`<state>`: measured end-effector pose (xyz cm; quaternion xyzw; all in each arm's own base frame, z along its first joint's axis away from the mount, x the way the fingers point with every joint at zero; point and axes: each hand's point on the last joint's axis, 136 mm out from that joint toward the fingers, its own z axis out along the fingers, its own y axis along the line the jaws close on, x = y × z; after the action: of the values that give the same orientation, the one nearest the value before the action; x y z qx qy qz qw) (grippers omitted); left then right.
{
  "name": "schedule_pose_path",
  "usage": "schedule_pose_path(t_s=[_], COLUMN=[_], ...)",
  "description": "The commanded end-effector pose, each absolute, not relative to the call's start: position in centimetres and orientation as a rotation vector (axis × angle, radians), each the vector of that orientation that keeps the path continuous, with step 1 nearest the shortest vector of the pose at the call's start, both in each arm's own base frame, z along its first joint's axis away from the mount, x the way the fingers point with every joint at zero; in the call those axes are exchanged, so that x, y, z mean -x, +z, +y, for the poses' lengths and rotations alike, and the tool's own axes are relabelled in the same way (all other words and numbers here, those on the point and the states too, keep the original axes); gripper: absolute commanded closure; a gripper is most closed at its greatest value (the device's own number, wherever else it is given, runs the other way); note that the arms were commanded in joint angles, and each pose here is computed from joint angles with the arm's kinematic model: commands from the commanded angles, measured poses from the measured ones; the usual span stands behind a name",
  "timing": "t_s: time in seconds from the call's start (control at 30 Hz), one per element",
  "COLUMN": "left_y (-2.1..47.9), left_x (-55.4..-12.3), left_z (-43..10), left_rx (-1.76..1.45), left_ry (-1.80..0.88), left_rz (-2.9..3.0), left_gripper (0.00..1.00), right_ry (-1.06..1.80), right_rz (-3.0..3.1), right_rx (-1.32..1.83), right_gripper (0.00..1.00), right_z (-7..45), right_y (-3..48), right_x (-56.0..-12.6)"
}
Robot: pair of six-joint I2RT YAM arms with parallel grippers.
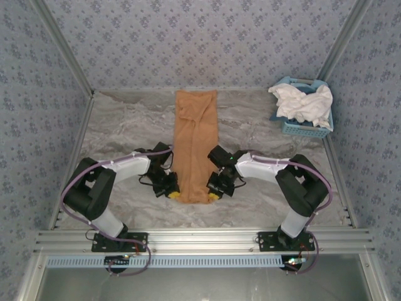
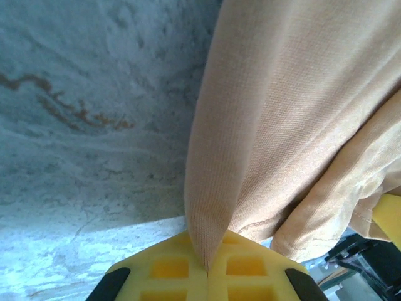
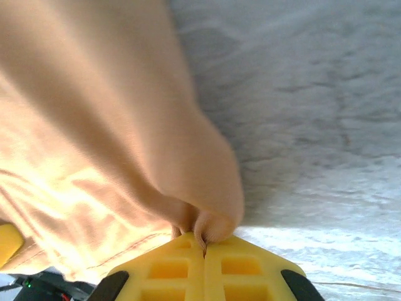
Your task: Fold and stack the t-shirts
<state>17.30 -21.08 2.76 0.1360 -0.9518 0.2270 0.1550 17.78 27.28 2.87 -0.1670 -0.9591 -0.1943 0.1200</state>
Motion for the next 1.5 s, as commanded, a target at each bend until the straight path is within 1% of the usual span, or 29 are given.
schedule_pose_path(t_s=[0.0,0.1,0.17,0.27,0.4,0.6,0.77,0.8,0.97,1.17,1.23,1.37,1.4,1.43,1.47], left_y=[3.9,5.2,6.8,8.8,9.8,11.0,12.5,12.7,12.0,11.5,11.2,10.4,10.2,10.0,10.0], left_x=[-14.9,-14.3,-14.8,-16.5,-19.4,-24.3,-29.6,-31.1,-36.9,-43.4,-45.3,-49.0,-49.9,-50.7,-51.3], left_z=[-20.5,-20.6,-21.0,-21.5,-22.1,-22.2,-21.4,-21.6,-21.5,-20.9,-20.8,-21.7,-21.9,-22.0,-22.1], left_rx=[-0.331,-0.299,-0.284,-0.3,-0.397,-0.574,-0.702,-0.704,-0.769,-0.846,-0.857,-0.823,-0.813,-0.803,-0.793], left_ry=[0.661,0.72,0.781,0.822,0.854,0.889,0.925,0.968,1.012,1.049,1.062,1.138,1.157,1.169,1.175], left_rz=[-2.673,-2.67,-2.694,-2.758,-2.825,-2.882,-2.921,-2.938,-2.933,-2.945,-2.944,-2.941,-2.94,-2.94,-2.94], left_gripper=[1.0,1.0,1.0,1.0,1.0,1.0,1.0,1.0,1.0,1.0,1.0,0.99,0.94,0.82,0.69], right_ry=[-0.576,-0.601,-0.623,-0.65,-0.699,-0.743,-0.79,-0.796,-0.865,-0.933,-0.937,-1.039,-1.051,-1.077,-1.109], right_rz=[-2.838,-2.834,-2.844,-2.881,-2.928,-3.004,-3.033,-3.037,-3.031,-3.046,-3.04,-2.999,-2.99,-2.987,-2.992], right_rx=[0.361,0.276,0.245,0.24,0.262,0.227,0.263,0.273,0.394,0.445,0.475,0.548,0.557,0.564,0.567], right_gripper=[1.0,1.0,1.0,1.0,1.0,1.0,1.0,1.0,1.0,1.0,1.0,1.0,0.9,0.73,0.6], right_z=[27.0,26.7,26.4,26.0,26.0,26.7,26.9,26.8,26.6,26.9,26.5,26.7,26.6,26.5,26.4], right_y=[4.8,6.4,8.1,10.5,12.2,14.4,15.0,15.1,14.0,13.4,12.4,10.9,10.3,9.9,9.8], right_x=[-17.2,-16.1,-15.8,-16.9,-19.5,-24.8,-29.6,-30.4,-35.8,-42.6,-44.4,-48.2,-48.9,-49.8,-50.7])
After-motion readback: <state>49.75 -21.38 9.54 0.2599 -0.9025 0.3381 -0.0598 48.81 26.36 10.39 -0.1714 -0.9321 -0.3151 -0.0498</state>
